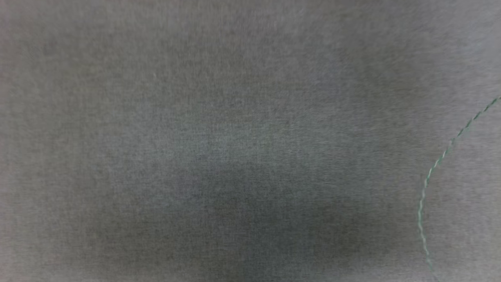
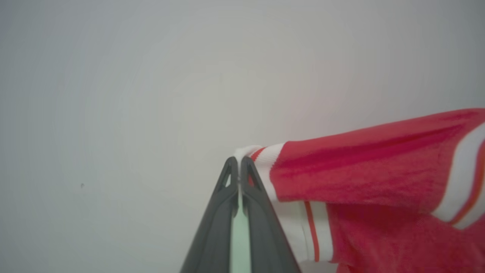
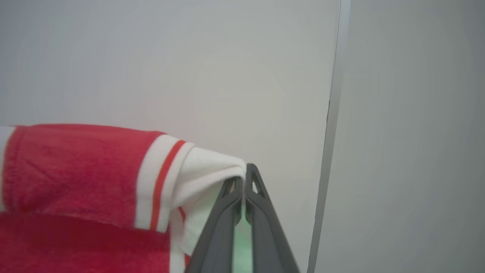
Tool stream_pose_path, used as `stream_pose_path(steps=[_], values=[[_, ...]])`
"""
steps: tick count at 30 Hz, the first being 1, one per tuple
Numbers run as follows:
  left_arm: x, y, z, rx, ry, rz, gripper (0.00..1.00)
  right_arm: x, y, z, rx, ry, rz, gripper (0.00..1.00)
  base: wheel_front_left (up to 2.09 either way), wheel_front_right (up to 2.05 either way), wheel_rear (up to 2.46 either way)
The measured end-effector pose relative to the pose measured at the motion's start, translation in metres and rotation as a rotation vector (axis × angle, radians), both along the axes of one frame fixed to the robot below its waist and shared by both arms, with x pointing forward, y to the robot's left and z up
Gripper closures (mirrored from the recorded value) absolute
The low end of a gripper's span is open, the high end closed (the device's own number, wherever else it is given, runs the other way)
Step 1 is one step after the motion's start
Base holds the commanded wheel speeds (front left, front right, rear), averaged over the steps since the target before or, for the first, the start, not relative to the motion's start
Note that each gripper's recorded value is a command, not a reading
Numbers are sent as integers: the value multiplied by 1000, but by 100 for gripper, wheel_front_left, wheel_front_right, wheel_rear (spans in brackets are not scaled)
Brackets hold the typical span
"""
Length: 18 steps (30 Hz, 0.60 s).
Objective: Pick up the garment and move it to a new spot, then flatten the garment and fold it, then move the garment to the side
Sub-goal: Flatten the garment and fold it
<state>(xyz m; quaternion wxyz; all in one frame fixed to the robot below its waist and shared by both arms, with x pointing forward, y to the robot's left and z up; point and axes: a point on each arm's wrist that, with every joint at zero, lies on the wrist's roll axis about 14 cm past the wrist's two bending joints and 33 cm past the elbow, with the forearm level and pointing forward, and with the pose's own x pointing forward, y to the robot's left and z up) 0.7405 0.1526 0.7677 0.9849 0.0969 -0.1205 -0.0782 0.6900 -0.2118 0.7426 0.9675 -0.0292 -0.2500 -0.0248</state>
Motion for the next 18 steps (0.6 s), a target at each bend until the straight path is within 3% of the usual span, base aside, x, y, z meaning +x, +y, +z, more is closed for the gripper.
stream_pose_path(steps=[8, 18], values=[[29, -19, -39, -19, -29, -49, 100, 25, 3, -37, 6, -36, 1, 100, 0, 0, 0], [39, -1, -112, 23, 122, -12, 100, 50, 38, -120, 62, 152, 106, 100, 0, 0, 0]])
